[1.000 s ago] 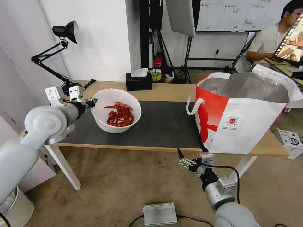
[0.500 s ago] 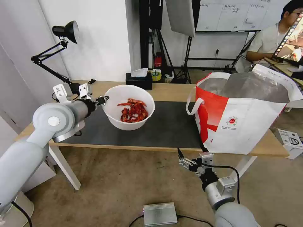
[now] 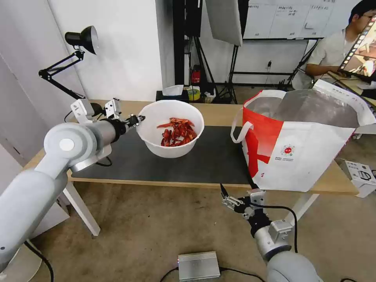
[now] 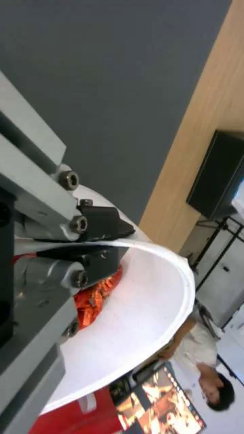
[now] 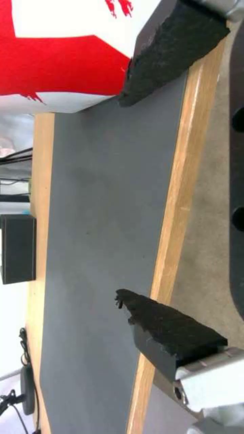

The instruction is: Pick up the trash from the table and place it into the takeout bag.

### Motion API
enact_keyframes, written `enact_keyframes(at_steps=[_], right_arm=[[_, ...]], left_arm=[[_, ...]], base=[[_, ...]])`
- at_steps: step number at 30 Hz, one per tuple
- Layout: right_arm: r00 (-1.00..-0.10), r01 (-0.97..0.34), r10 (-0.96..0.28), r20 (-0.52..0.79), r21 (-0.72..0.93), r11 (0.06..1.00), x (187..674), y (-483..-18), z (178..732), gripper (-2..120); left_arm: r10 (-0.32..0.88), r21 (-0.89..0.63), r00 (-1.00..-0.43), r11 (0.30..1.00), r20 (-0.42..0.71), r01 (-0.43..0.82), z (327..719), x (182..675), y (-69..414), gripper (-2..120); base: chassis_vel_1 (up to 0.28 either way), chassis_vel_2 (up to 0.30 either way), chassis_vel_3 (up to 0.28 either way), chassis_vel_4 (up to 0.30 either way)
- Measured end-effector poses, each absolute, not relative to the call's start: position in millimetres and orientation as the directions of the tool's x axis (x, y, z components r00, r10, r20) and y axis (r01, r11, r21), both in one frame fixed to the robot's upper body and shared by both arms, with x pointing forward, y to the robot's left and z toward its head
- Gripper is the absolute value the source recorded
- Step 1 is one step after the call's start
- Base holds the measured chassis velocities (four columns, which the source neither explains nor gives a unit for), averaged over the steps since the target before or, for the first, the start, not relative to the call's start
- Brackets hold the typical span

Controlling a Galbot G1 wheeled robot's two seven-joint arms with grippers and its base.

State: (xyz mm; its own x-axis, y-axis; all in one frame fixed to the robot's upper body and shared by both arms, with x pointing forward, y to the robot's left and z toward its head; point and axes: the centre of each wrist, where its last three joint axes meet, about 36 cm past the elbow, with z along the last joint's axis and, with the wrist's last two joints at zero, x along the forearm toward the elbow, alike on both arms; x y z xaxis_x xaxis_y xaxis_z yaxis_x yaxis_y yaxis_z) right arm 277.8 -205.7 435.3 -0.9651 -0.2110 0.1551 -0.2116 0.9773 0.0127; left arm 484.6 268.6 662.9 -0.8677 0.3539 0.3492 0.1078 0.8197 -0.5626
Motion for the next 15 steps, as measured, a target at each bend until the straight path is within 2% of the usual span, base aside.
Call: enact_keyframes(at_steps=[15], right_arm=[[-0.965, -0.212, -0.211, 0.155, 0.013, 0.977, 278, -206, 435, 100]], left_arm=[[0.410, -0.622, -0.856, 0.770, 0.314, 0.141, 677, 495, 253, 0]], base=[[0.000, 0.000, 0.000, 0.000]])
